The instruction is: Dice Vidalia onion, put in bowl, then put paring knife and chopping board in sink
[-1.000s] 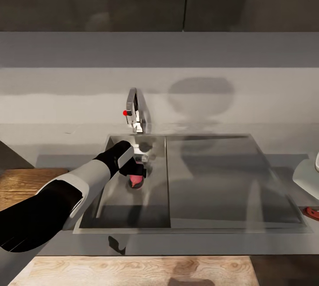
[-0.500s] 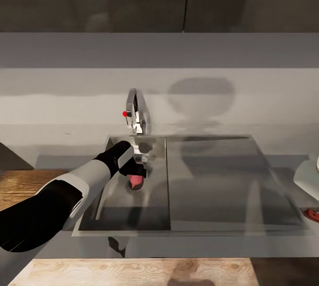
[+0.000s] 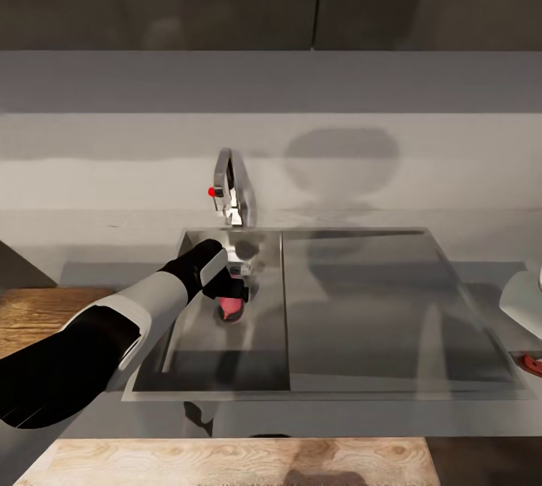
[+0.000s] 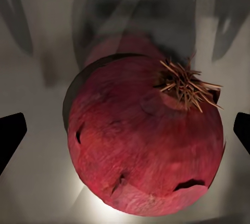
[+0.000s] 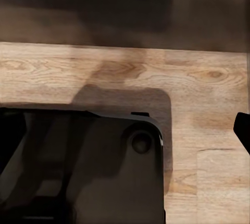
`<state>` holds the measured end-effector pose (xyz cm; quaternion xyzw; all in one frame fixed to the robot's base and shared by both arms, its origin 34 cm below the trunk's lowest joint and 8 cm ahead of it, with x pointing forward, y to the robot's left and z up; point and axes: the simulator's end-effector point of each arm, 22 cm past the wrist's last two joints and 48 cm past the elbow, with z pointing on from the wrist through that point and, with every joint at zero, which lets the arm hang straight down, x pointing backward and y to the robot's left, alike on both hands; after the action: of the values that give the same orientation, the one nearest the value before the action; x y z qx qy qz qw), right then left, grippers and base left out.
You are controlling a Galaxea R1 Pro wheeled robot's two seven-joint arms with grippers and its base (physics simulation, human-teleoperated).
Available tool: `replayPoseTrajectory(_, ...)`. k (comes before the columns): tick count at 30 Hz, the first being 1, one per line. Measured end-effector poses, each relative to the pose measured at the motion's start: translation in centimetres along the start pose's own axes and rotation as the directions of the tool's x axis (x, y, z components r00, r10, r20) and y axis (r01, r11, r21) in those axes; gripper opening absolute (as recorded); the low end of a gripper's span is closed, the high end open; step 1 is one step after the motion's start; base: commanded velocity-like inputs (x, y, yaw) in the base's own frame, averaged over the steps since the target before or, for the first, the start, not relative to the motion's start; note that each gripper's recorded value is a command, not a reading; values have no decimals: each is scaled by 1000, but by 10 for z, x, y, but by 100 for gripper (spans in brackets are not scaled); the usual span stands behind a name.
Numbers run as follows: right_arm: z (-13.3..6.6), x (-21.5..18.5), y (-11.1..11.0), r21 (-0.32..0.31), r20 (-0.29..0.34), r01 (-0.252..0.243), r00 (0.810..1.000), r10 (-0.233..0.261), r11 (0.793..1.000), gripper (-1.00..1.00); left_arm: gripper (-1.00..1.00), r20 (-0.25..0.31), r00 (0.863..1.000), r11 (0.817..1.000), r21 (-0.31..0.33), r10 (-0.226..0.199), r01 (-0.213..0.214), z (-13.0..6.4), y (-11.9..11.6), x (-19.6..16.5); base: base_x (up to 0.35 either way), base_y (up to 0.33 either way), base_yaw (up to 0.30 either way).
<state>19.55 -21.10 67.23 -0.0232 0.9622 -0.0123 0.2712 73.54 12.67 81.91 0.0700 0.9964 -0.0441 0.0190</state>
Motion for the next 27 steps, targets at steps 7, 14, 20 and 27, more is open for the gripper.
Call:
replayPoseTrajectory(7, -1, 3, 0, 0, -9, 0, 1000, 0, 1000, 100, 100, -9, 1000, 1000, 1, -1, 1, 5, 0, 2, 0, 0, 0)
replayPoseTrajectory(14, -2, 6, 0, -1, -18, 0, 1000, 0, 1000, 100, 100, -18, 1000, 1000, 2, -2, 2, 11, 1, 4, 0, 0, 0)
replayPoseTrajectory(20, -2, 7, 0, 0, -21, 1, 1000, -1, 1000, 100, -100, -22, 1000, 1000, 5, -6, 6, 13, 1, 5, 0, 0, 0)
replayPoseTrajectory(27, -2, 7, 0, 0, -21, 1, 1000, -1, 1000, 100, -100, -22, 1000, 1000, 4, -6, 6, 13, 1, 5, 0, 0, 0)
